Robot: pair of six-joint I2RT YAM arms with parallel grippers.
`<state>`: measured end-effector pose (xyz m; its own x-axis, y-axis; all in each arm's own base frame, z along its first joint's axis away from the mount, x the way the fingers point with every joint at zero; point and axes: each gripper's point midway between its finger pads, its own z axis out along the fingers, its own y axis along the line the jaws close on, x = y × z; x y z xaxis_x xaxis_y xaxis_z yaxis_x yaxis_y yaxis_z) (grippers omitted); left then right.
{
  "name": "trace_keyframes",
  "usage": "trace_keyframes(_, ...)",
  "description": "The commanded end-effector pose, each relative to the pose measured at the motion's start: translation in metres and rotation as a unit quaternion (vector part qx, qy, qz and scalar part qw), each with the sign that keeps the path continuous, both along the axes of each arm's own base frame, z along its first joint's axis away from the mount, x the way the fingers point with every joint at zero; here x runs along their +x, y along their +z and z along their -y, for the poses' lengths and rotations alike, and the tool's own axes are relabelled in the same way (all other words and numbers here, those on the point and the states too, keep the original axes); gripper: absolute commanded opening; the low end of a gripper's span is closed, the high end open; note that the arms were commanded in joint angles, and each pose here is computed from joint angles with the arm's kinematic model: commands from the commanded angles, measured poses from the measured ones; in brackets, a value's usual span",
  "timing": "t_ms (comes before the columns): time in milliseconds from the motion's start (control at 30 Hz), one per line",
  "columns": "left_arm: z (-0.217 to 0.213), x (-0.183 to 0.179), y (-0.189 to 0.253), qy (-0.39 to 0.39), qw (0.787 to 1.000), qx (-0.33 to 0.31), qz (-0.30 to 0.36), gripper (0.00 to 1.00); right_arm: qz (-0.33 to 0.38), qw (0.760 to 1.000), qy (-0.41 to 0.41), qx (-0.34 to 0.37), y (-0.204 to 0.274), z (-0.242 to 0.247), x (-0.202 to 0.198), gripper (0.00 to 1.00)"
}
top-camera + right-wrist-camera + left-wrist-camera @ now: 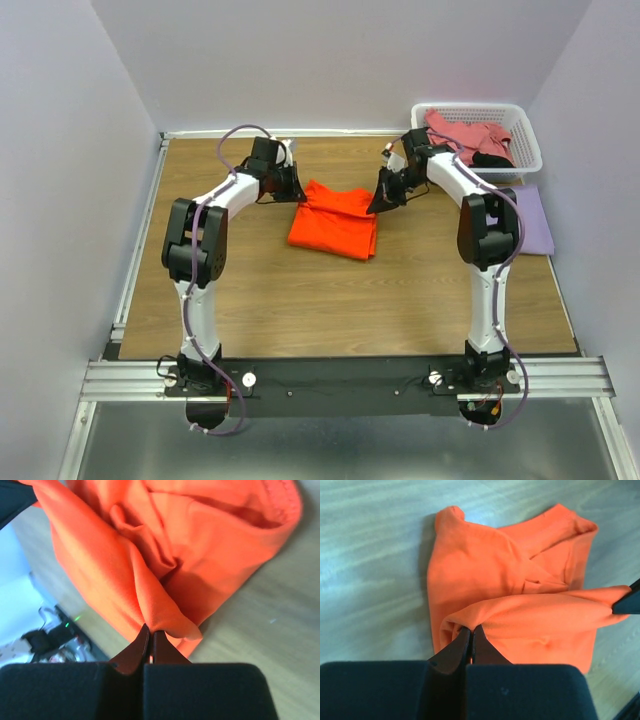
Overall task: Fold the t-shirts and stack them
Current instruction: Fold the tshirt
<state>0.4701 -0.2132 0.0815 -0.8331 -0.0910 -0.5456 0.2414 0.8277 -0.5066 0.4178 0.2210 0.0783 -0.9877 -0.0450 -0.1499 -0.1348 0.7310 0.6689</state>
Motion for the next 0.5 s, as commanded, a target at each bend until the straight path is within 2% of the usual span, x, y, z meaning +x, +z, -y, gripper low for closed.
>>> trace_keyframes(0, 0.003, 0.039, 0.01, 0.017, 0.998, -0.017, 0.05, 0.0, 0.037, 0.998, -0.039, -0.029, -0.017, 0.008, 0.034, 0.01)
trace_keyframes(67, 0.001, 0.041, 0.004, 0.023, 0.999, -0.011, 0.047, 0.0, 0.039, 0.997, -0.049, -0.039, -0.024, 0.011, 0.039, 0.04)
trace_keyframes(100, -0.002, 0.042, 0.003, 0.028, 0.998, -0.007, 0.048, 0.04, 0.046, 0.997, -0.051, -0.04, -0.024, 0.011, 0.042, 0.12)
trace_keyframes(167, -0.003, 0.042, 0.005, 0.028, 0.998, -0.004, 0.052, 0.14, 0.055, 0.995, -0.059, -0.051, -0.025, 0.014, 0.045, 0.21)
trace_keyframes(200, -0.004, 0.042, 0.007, 0.029, 0.998, -0.002, 0.056, 0.23, 0.068, 0.994, -0.065, -0.053, -0.017, 0.016, 0.049, 0.32)
trace_keyframes(267, -0.006, 0.041, 0.017, 0.03, 0.997, 0.002, 0.066, 0.33, 0.09, 0.991, -0.072, -0.064, -0.007, 0.019, 0.054, 0.43)
trace_keyframes(300, -0.007, 0.041, 0.022, 0.031, 0.997, 0.004, 0.07, 0.39, 0.116, 0.989, -0.073, -0.063, 0.01, 0.02, 0.057, 0.46)
trace_keyframes(367, -0.01, 0.039, 0.043, 0.035, 0.995, 0.004, 0.09, 0.46, 0.144, 0.983, -0.075, -0.08, 0.025, 0.022, 0.06, 0.5)
trace_keyframes(400, -0.013, 0.037, 0.045, 0.041, 0.995, 0.01, 0.092, 0.54, 0.169, 0.979, -0.075, -0.086, 0.04, 0.023, 0.059, 0.52)
trace_keyframes(467, -0.017, 0.031, 0.066, 0.045, 0.993, 0.012, 0.111, 0.56, 0.197, 0.972, -0.077, -0.105, 0.051, 0.024, 0.058, 0.53)
